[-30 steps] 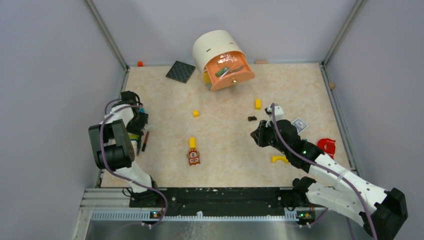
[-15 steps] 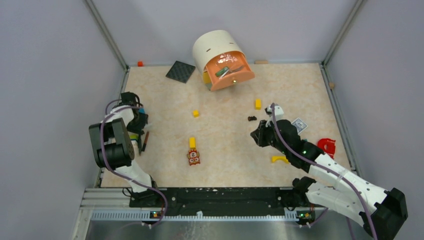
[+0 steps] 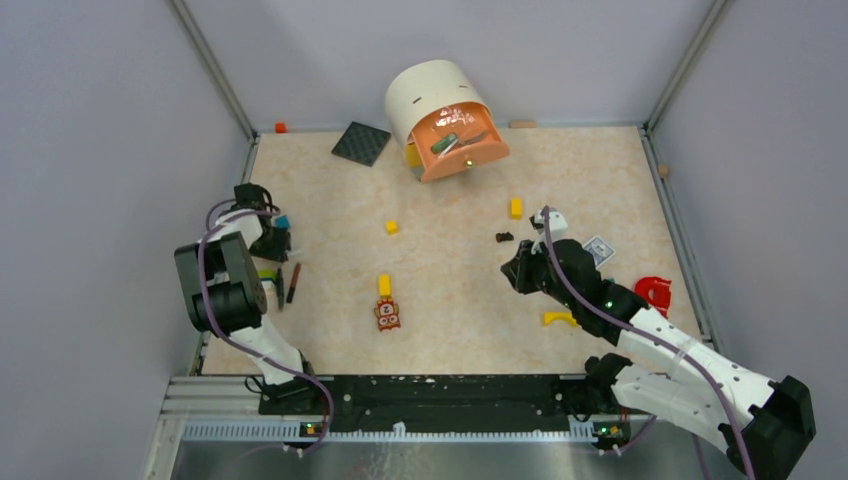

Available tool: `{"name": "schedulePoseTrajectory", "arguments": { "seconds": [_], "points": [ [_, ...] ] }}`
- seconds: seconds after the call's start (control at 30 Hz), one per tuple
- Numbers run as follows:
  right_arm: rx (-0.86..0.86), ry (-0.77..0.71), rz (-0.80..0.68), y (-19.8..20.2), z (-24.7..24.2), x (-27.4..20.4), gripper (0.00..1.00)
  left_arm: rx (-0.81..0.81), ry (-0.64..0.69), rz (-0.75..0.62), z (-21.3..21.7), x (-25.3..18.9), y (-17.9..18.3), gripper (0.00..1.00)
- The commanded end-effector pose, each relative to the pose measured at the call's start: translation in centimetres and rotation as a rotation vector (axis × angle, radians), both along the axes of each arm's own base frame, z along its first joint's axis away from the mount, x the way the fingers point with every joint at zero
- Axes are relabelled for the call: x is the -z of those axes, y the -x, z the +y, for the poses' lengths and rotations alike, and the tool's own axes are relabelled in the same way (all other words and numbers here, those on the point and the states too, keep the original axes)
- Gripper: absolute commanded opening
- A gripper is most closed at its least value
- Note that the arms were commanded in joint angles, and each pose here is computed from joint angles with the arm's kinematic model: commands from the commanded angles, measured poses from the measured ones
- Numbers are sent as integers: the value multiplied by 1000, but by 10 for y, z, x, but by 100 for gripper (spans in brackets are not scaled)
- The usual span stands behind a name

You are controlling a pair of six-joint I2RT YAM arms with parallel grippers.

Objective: Organize the makeup
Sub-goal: Pick up the lipstick at the center of the board.

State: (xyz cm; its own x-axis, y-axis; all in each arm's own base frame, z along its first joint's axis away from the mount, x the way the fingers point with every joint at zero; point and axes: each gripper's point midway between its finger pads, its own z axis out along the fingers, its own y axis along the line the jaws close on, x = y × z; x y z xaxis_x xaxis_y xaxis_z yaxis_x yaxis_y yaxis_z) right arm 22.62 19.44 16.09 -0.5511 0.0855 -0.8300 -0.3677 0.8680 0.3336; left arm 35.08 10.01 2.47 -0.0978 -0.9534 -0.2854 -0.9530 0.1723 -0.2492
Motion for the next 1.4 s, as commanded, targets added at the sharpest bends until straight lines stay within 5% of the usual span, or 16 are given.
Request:
{"name": "schedulePoseTrajectory", "arguments": {
  "seconds": [0.0,0.37,0.63,0.9,1.03,1.17,1.37],
  "points": [
    [1,-27,-32,-1,1,-12,13,9,33,10,-3,17,6,30],
    [0,-28,-30,-1,1,-10,13,108,103,-8,-21,24,3,0],
    [-5,-29,-28,-1,2,-9,13,257,64,-93,-35,0,-1,0],
    [-5,-29,-27,-1,3,-8,13,521,-230,-263,-84,-90,-23,0],
    [0,-33,-36,-1,1,-10,13,723,-311,-487,-137,-154,-34,0],
    [9,-38,-48,-1,-1,-13,13,1061,-403,-934,-225,-250,-43,0],
    [12,-53,-66,1,-3,-16,13,1467,-561,-1248,-325,-340,-60,1]
  ]
}}
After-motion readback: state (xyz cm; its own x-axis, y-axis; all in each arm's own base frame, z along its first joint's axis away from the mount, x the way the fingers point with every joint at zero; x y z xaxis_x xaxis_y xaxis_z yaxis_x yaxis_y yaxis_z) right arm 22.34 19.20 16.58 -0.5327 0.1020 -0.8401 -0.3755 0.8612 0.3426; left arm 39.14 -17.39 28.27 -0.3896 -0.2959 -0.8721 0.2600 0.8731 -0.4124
